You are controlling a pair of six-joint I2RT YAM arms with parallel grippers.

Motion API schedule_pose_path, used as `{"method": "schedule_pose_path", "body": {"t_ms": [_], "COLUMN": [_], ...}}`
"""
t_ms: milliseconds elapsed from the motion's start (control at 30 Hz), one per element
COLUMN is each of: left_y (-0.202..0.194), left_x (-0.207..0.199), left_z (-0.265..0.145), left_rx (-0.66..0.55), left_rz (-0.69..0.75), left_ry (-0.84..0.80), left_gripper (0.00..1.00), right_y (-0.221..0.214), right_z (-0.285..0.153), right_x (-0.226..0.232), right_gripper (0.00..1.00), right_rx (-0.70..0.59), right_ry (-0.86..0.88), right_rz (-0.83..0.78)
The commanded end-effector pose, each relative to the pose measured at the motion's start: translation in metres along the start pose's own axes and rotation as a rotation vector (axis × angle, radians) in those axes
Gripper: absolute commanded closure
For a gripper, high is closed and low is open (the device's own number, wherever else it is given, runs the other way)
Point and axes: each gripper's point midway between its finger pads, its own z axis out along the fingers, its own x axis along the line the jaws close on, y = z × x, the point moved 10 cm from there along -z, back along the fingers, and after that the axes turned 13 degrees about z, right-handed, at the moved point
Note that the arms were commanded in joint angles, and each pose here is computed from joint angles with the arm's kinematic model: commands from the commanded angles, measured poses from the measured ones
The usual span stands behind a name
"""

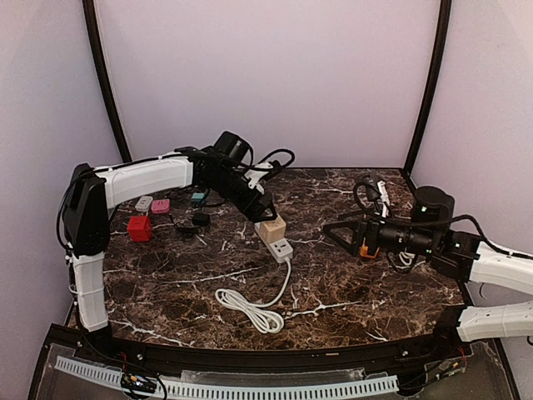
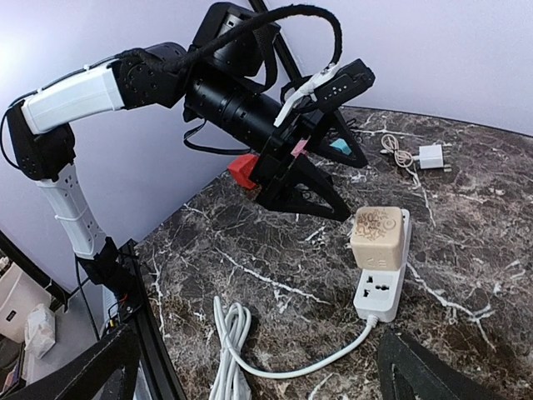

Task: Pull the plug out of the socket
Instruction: Remove the plug from the socket.

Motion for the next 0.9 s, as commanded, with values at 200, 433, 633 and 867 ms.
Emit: {"method": "schedule_pose_path", "body": {"t_ms": [200, 433, 633, 867], "left_y": [-0.003, -0.008, -0.012, -0.04], "left_x": [-0.012, -0.02, -0.02, -0.044], "left_z": [0.039, 0.055, 0.056, 0.059], "left_rx": [0.149, 0.221, 0.243, 0.284], "left_rz": [0.065, 0.105, 0.073, 0.05], "left_ry": [-0.006, 0.003, 0.02, -0.029], "left_gripper": [0.11, 0.25, 0.5, 0.68], "right_y": [-0.007, -0.009, -0.01, -0.027], "right_z": [-0.004, -0.003, -0.001, 0.015], "right_x": [-0.009, -0.011, -0.012, -0.033], "right_gripper": [0.01, 0.01, 0.01, 0.06], "right_rx": [-0.029, -0.02, -0.021, 0.078], "right_ry": [-0.025, -0.029, -0.039, -0.115], "right_rz": [0.041, 0.045, 0.043, 0.03]}}
